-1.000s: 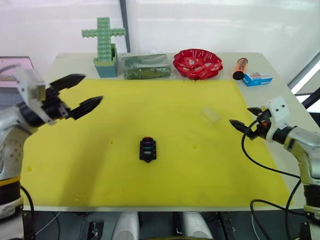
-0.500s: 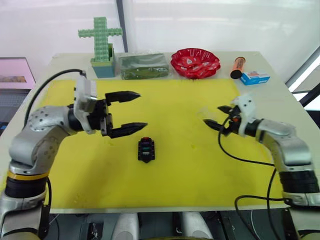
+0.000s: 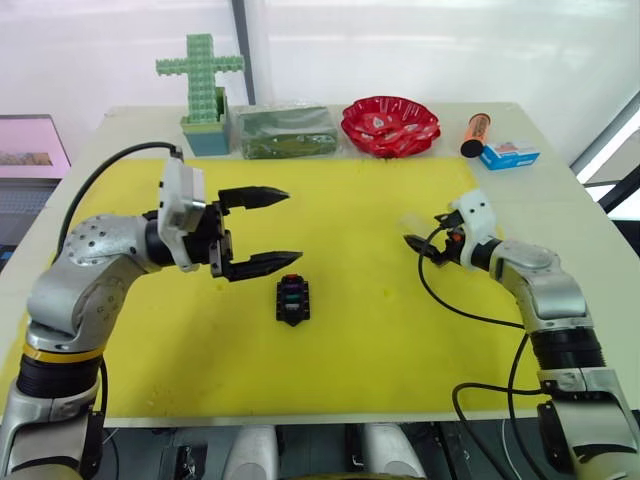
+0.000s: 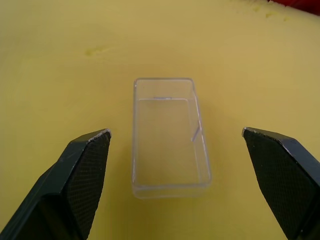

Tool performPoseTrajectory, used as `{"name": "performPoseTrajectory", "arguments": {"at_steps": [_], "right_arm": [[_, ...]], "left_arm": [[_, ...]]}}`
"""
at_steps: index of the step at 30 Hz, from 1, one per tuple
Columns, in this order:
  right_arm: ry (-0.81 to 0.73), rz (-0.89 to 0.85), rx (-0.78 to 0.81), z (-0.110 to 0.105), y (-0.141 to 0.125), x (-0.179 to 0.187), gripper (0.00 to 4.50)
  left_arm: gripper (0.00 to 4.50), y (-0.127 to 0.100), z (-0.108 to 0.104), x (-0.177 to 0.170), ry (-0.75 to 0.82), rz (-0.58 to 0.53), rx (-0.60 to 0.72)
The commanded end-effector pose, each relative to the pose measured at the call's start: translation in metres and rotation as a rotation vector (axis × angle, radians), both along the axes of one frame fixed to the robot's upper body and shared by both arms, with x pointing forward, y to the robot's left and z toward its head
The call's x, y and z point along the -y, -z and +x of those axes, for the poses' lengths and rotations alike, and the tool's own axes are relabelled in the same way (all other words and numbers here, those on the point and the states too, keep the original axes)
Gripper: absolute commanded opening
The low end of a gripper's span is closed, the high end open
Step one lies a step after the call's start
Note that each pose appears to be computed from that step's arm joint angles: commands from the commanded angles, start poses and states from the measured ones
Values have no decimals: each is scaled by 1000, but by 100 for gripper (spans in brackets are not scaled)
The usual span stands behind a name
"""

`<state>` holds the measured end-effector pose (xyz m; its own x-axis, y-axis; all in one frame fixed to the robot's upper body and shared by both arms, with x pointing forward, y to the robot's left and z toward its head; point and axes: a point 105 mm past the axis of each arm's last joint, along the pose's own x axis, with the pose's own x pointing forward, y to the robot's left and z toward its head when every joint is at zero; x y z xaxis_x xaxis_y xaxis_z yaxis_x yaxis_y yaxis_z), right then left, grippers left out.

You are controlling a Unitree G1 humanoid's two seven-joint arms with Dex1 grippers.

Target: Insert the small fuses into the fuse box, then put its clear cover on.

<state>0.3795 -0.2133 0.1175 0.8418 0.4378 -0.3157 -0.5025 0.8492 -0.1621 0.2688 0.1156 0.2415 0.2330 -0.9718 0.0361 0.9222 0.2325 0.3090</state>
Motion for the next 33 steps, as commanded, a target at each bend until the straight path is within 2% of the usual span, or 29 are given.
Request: {"name": "performPoseTrajectory", "arguments": {"at_steps": [1, 4, 7, 13, 19, 22, 28, 31, 33], "right_arm": [[-8, 5, 49, 6, -11, -3, 448], [-7, 12, 53, 7, -11, -3, 448], [-7, 18, 56, 7, -9, -2, 388], [-24, 4, 73, 6, -8, -1, 181], [-21, 4, 99, 5, -13, 0, 181], [-5, 11, 130, 4, -24, -2, 181], [22, 45, 169, 2, -35, -14, 181], [30, 33, 174, 2, -33, -15, 181], [31, 45, 175, 2, -35, -16, 181]], "left_arm": [[450, -10, -6, 6, 25, 3, 55], [450, -8, -6, 5, 23, 9, 52], [450, -8, -5, 3, 19, 14, 52], [450, -6, -6, 4, 19, 22, 51], [450, 2, -8, 0, 0, 43, 24], [450, 15, -12, -10, -60, 55, 3], [450, 57, -37, -14, -170, 40, -78], [450, 81, -43, -17, -246, 47, -99], [450, 99, -45, -19, -273, 90, -103]]}}
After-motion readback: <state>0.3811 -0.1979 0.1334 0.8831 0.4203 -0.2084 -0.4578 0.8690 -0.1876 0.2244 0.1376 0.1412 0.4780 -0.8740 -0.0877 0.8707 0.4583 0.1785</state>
